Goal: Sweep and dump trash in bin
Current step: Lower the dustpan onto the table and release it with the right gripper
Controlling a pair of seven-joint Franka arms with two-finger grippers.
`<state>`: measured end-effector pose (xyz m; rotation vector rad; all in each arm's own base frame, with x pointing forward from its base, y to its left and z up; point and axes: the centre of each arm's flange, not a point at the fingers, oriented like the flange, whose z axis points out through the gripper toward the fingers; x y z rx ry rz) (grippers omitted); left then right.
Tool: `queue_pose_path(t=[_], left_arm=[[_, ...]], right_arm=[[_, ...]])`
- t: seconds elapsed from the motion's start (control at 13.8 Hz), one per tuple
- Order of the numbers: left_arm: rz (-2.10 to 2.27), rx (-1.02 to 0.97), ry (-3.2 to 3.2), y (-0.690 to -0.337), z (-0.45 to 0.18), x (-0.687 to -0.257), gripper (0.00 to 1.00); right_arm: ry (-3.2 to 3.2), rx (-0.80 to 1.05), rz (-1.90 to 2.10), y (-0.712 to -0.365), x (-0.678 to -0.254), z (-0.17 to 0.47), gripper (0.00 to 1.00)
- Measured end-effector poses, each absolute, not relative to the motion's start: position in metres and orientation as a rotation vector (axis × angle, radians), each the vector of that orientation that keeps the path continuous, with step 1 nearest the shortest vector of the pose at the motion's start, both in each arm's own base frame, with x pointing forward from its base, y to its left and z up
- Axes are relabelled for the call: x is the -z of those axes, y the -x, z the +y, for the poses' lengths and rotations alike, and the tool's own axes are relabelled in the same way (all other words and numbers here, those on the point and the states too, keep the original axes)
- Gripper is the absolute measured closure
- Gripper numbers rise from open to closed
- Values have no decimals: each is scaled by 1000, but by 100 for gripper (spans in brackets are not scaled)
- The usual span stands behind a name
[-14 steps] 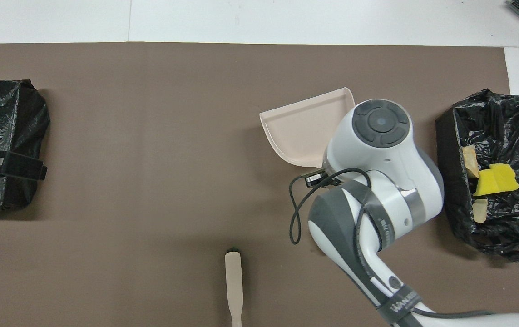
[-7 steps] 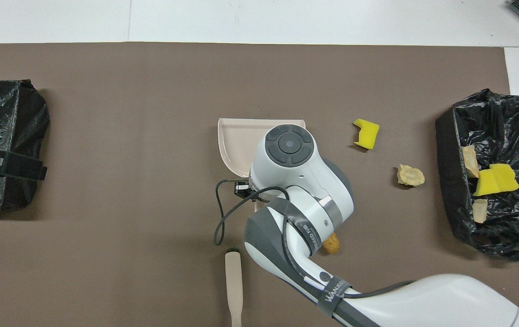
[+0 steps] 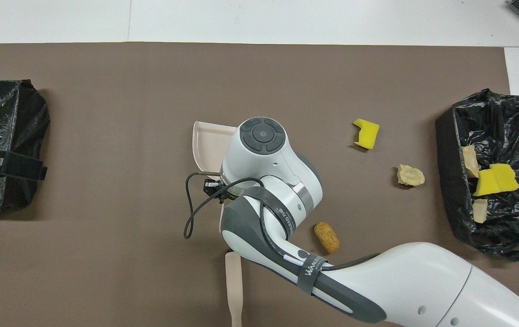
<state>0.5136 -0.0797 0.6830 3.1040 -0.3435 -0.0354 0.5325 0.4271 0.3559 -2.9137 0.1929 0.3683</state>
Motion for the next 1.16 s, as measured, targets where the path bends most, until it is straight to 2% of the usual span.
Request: queue_pose_path(t=[0.73,0.87,1.16], left_arm=[[-344,35,-3104,-514,-80,-683,0],[-344,35,-3104,-514,-80,-683,0],[-344,35,-3104,-514,-80,-683,0]], right_arm=[[2993,-390,21,-526,-347,423,68],[2991,-387,-8,-525,-348,424,52],[3020,-456,-38,-501,-361,438,7]])
